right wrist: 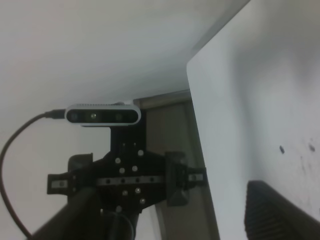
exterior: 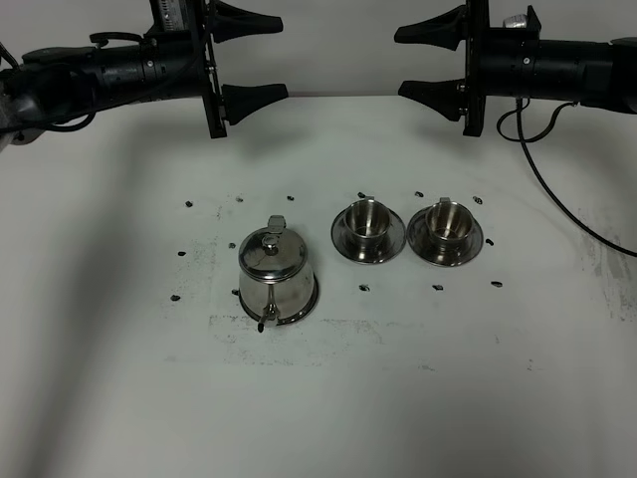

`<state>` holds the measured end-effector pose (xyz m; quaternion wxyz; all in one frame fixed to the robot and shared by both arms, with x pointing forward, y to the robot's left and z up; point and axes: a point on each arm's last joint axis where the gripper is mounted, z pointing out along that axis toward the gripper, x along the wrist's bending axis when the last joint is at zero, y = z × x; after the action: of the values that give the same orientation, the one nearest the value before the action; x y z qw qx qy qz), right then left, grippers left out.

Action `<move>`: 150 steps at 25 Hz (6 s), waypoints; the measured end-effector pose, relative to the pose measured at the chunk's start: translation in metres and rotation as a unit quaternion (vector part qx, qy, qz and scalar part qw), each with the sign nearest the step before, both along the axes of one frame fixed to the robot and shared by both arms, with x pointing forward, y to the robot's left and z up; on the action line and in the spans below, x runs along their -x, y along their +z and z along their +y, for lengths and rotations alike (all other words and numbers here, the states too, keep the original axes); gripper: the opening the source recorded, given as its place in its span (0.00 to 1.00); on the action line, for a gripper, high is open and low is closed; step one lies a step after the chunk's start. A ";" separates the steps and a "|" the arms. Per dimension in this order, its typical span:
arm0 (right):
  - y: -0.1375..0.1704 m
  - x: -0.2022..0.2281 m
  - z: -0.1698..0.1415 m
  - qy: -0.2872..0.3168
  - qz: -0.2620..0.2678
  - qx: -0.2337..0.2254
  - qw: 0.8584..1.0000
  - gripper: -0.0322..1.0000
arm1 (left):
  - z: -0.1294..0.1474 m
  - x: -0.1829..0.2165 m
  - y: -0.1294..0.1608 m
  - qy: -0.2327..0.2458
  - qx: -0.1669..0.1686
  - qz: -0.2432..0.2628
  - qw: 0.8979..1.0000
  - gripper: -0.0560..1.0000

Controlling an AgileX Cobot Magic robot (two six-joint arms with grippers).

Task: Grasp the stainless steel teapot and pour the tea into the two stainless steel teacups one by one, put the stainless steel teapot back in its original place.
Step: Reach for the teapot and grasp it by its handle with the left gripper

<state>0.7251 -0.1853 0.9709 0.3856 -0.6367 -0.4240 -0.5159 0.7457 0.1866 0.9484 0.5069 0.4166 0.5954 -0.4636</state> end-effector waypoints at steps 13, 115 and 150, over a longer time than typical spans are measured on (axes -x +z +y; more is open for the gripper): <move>0.047 0.004 -0.046 -0.010 -0.126 0.008 0.992 0.60 | 0.031 0.008 0.059 0.010 -0.052 -0.077 0.996 0.69; 0.085 0.487 -0.111 -0.111 -0.341 0.625 0.693 0.60 | 0.089 0.218 0.338 0.105 -0.476 -0.372 0.790 0.69; 0.085 0.487 -0.111 -0.117 -0.335 0.628 0.692 0.60 | -0.042 0.162 0.239 -0.121 -0.592 -0.359 0.711 0.61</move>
<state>0.2379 -0.2960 1.0555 -0.3356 -0.5597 -0.6724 -0.3493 0.5841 0.1445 1.1873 0.2714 0.8350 0.4655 0.1113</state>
